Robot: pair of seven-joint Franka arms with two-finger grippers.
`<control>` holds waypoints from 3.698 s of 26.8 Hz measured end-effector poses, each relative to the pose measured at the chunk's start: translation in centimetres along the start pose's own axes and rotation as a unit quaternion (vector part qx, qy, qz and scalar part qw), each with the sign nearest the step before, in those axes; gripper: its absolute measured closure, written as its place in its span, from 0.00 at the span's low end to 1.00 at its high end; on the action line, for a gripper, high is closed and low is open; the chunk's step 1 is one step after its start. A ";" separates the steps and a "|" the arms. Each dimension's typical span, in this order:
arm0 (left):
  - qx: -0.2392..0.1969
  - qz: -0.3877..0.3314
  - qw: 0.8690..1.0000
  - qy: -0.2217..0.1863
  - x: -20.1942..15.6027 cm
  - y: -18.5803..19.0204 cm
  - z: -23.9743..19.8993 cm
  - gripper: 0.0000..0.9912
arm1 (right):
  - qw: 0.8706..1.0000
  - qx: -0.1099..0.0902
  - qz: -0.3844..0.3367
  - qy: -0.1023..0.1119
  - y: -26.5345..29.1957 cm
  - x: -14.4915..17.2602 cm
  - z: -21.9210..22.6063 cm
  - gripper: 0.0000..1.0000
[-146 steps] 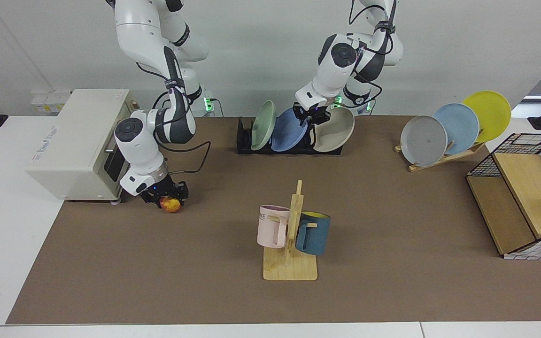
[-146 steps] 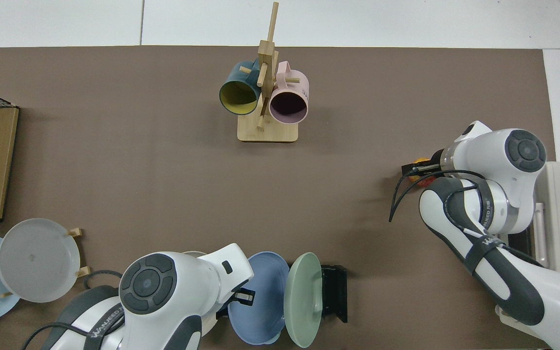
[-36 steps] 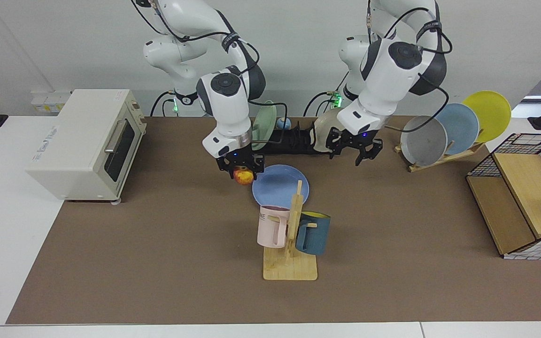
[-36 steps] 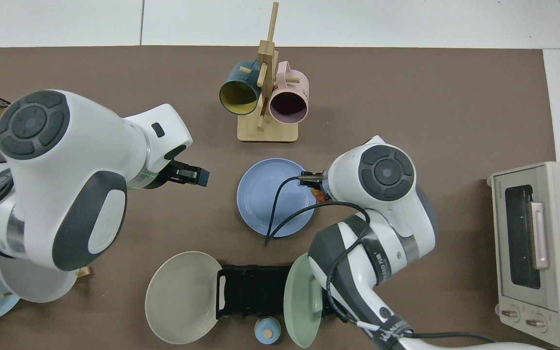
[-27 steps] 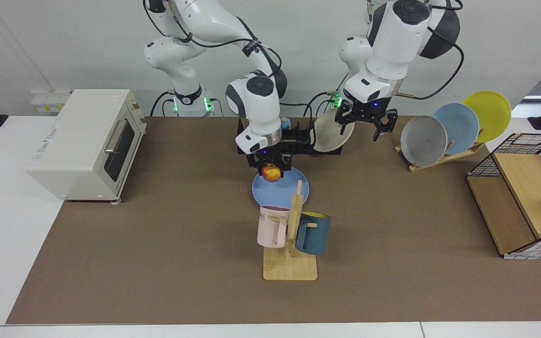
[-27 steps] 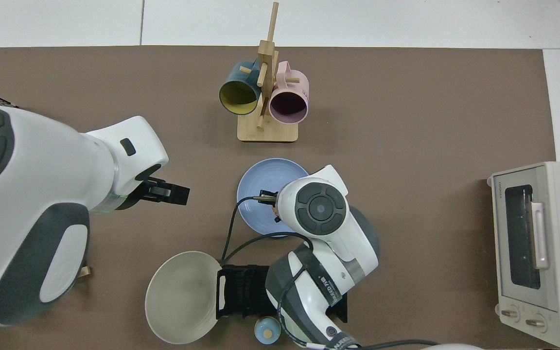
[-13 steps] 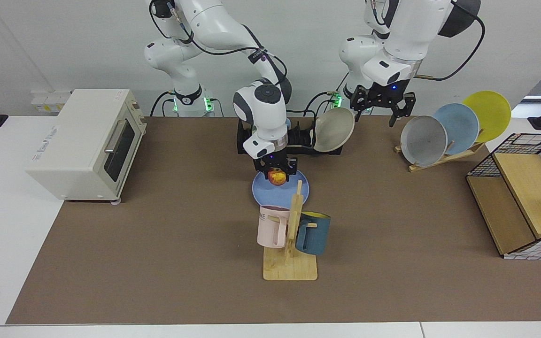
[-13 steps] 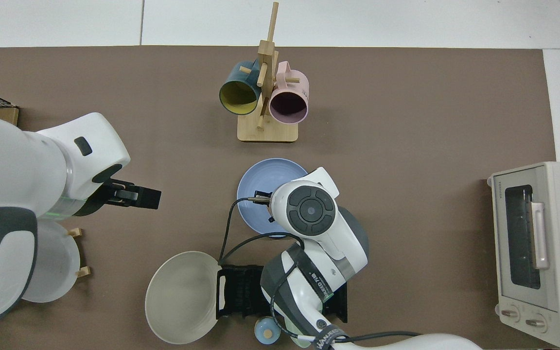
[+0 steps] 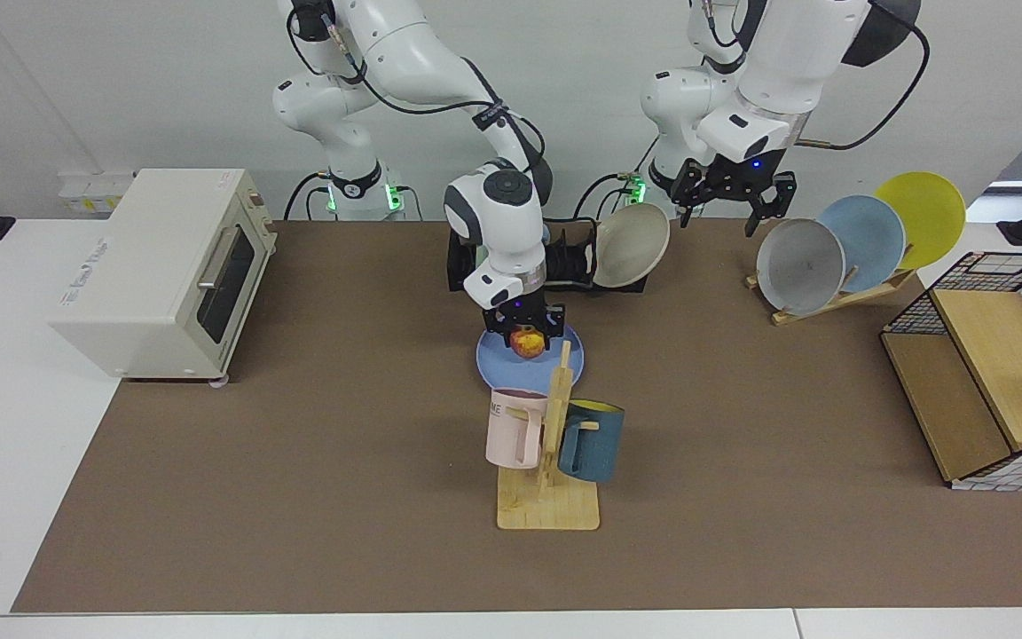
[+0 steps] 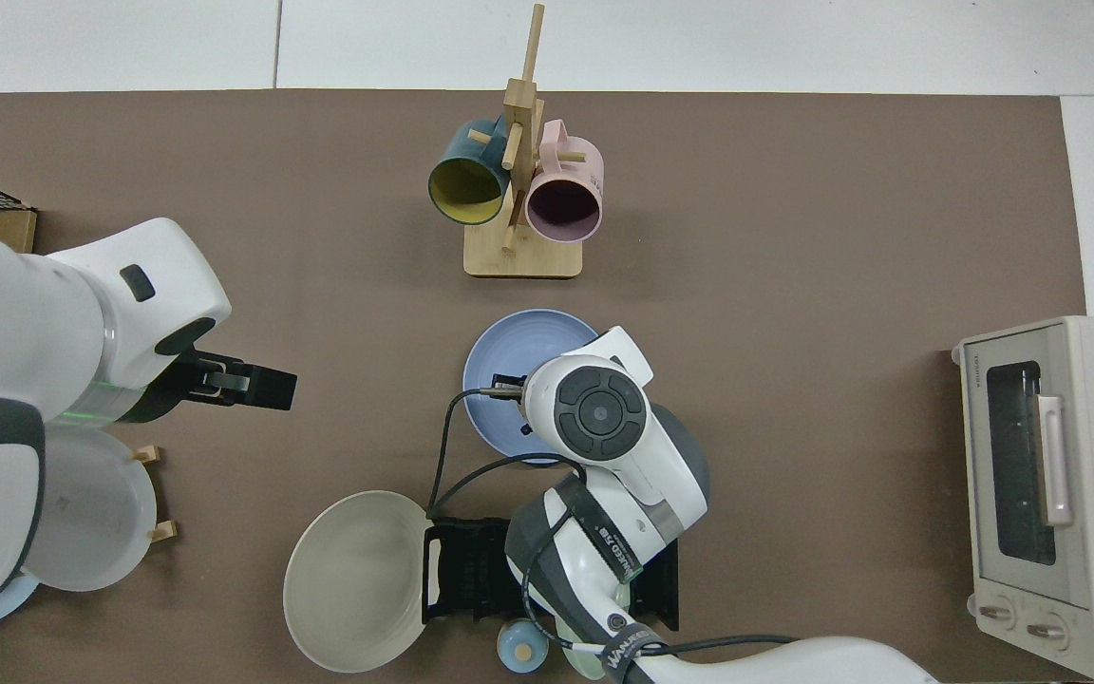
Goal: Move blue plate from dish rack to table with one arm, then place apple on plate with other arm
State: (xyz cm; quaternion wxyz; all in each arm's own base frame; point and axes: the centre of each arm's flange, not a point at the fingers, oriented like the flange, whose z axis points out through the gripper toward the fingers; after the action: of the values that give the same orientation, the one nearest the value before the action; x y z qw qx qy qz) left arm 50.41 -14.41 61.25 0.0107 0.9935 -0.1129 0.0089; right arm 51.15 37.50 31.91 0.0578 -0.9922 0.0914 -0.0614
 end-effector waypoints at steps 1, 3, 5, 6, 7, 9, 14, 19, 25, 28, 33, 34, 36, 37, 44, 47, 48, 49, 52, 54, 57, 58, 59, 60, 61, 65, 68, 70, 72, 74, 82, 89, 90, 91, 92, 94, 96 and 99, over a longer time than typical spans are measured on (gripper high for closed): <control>0.000 -0.002 1.000 0.001 0.0 -0.2 -0.1 0.00 | 1.000 0.000 -0.003 0.000 0.0 0.0 0.0 0.25; 0.000 -0.006 1.000 0.004 0.1 -0.6 -0.4 0.00 | 1.000 0.000 -0.006 0.000 0.0 0.0 0.0 0.25; 0.000 -0.014 1.000 0.008 0.1 -1.4 -0.8 0.00 | 1.000 0.000 -0.007 0.000 0.1 0.1 0.0 0.25; 0.001 -0.018 1.000 0.009 0.1 -1.8 -0.9 0.00 | 1.000 0.000 -0.007 0.000 0.1 0.1 0.0 0.25; 0.001 -0.021 1.000 0.009 0.1 -2.2 -1.0 0.00 | 1.000 0.000 -0.007 0.000 0.1 0.1 0.0 0.22; 0.001 -0.027 1.000 0.010 0.1 -2.8 -1.2 0.00 | 1.000 0.000 -0.007 0.000 0.1 0.1 0.0 0.12; 0.001 -0.031 0.999 0.011 0.1 -3.2 -1.3 0.00 | 1.000 0.000 -0.007 0.001 0.1 0.1 0.0 0.00; 0.005 -0.031 0.999 0.013 0.1 -3.3 -1.7 0.00 | 1.000 -0.001 -0.006 0.001 0.1 0.2 -0.2 0.00; 0.004 -0.032 0.999 -0.003 -0.2 -3.6 -3.1 0.00 | 1.000 -0.013 0.004 -0.004 1.2 1.8 -1.8 0.00; -0.002 -0.036 0.999 -0.007 0.2 -4.5 -4.1 0.00 | 1.000 -0.015 0.006 -0.002 2.8 3.9 -4.0 0.00; -0.008 -0.039 0.999 -0.007 1.2 -5.4 -4.6 0.00 | 1.000 -0.022 -0.023 0.001 8.6 8.7 -8.9 0.00; -0.009 -0.038 0.999 -0.007 1.3 -5.3 -4.5 0.00 | 0.999 -0.023 -0.031 0.000 9.8 9.5 -9.8 0.00; -0.009 -0.035 0.999 -0.007 1.6 -5.1 -4.4 0.00 | 0.999 -0.028 -0.047 -0.003 12.4 10.9 -11.6 0.00; -0.009 -0.034 0.999 -0.007 1.6 -4.9 -4.4 0.00 | 0.998 -0.030 -0.054 -0.005 13.4 11.5 -12.5 0.00; -0.009 -0.030 1.000 -0.003 1.6 -4.6 -4.8 0.00 | 0.995 -0.041 -0.090 -0.025 19.4 13.1 -17.3 0.00; -0.009 -0.030 0.999 -0.003 1.6 -4.6 -4.8 0.00 | 0.993 -0.045 -0.103 -0.039 22.5 13.5 -19.3 0.00; -0.009 -0.031 0.999 -0.003 1.6 -4.7 -4.8 0.00 | 0.992 -0.046 -0.106 -0.042 23.5 13.5 -19.9 0.00; -0.009 -0.031 0.999 -0.003 1.6 -4.7 -4.8 0.00 | 0.992 -0.047 -0.109 -0.045 24.4 13.6 -20.5 0.00; -0.007 -0.033 0.999 -0.003 1.6 -5.0 -4.8 0.00 | 0.991 -0.048 -0.111 -0.052 26.9 13.4 -22.5 0.00; -0.006 -0.036 0.999 -0.003 1.6 -5.2 -4.9 0.00 | 0.991 -0.048 -0.111 -0.057 27.7 13.0 -23.8 0.00; -0.004 -0.041 0.999 -0.004 1.5 -5.8 -4.9 0.00 | 0.990 -0.049 -0.115 -0.070 28.4 11.8 -26.2 0.00; -0.004 -0.044 0.999 -0.004 1.5 -6.1 -4.9 0.00 | 0.989 -0.049 -0.117 -0.074 28.7 11.3 -27.1 0.00; -0.004 -0.046 0.999 -0.005 1.5 -6.3 -4.9 0.00 | 0.989 -0.049 -0.118 -0.077 28.9 11.0 -27.8 0.00; -0.004 -0.047 0.999 -0.005 1.5 -6.5 -4.9 0.00 | 0.988 -0.049 -0.119 -0.080 29.1 10.7 -28.4 0.00; -0.004 -0.049 0.999 -0.004 1.4 -6.7 -4.9 0.00 | 0.988 -0.049 -0.120 -0.080 29.2 10.5 -28.9 0.00; -0.003 -0.050 0.999 -0.003 1.3 -6.7 -5.1 0.00 | 0.989 -0.046 -0.121 -0.066 29.4 9.9 -30.8 0.00; -0.003 -0.050 0.999 -0.002 1.3 -6.7 -5.2 0.00 | 0.990 -0.045 -0.121 -0.061 29.4 9.7 -31.4 0.00; -0.003 -0.050 0.999 -0.002 1.2 -6.7 -5.2 0.00 | 0.990 -0.045 -0.121 -0.055 29.4 9.9 -32.0 0.00; -0.003 -0.049 0.999 -0.002 1.2 -6.7 -5.2 0.00 | 0.991 -0.043 -0.121 -0.044 29.3 10.1 -33.1 0.00; -0.003 -0.049 0.999 -0.002 1.2 -6.7 -5.3 0.00 | 0.991 -0.042 -0.121 -0.036 29.2 10.2 -34.2 0.00; -0.003 -0.049 0.999 -0.002 1.1 -6.7 -5.4 0.00 | 0.990 -0.044 -0.120 -0.052 29.4 9.9 -34.4 0.00; -0.003 -0.049 0.999 -0.002 1.1 -6.7 -5.4 0.00 | 0.989 -0.048 -0.113 -0.079 30.1 9.3 -34.2 0.00; -0.003 -0.049 0.999 -0.002 1.1 -6.7 -5.4 0.00 | 0.989 -0.048 -0.112 -0.078 30.2 9.3 -34.3 0.00; -0.003 -0.049 0.999 -0.002 1.1 -6.7 -5.4 0.00 | 0.990 -0.048 -0.111 -0.078 30.3 9.3 -34.3 0.00; -0.003 -0.049 0.999 -0.002 1.1 -6.7 -5.4 0.00 | 0.990 -0.048 -0.111 -0.078 30.4 9.3 -34.3 0.00; -0.003 -0.049 0.999 -0.002 1.1 -6.7 -5.4 0.00 | 0.990 -0.048 -0.110 -0.078 30.5 9.3 -34.4 0.00; -0.003 -0.049 0.999 -0.002 1.1 -6.7 -5.4 0.00 | 0.990 -0.048 -0.110 -0.078 30.5 9.3 -34.4 0.00; -0.003 -0.049 0.999 -0.003 1.1 -6.7 -5.4 0.00 | 0.990 -0.048 -0.110 -0.078 30.5 9.3 -34.4 0.00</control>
State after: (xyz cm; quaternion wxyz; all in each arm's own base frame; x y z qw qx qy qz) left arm 52.87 -8.03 66.53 0.0133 0.9979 -0.0638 0.0055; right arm 50.39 2.41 63.00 0.0104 -0.9996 -0.0200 0.0142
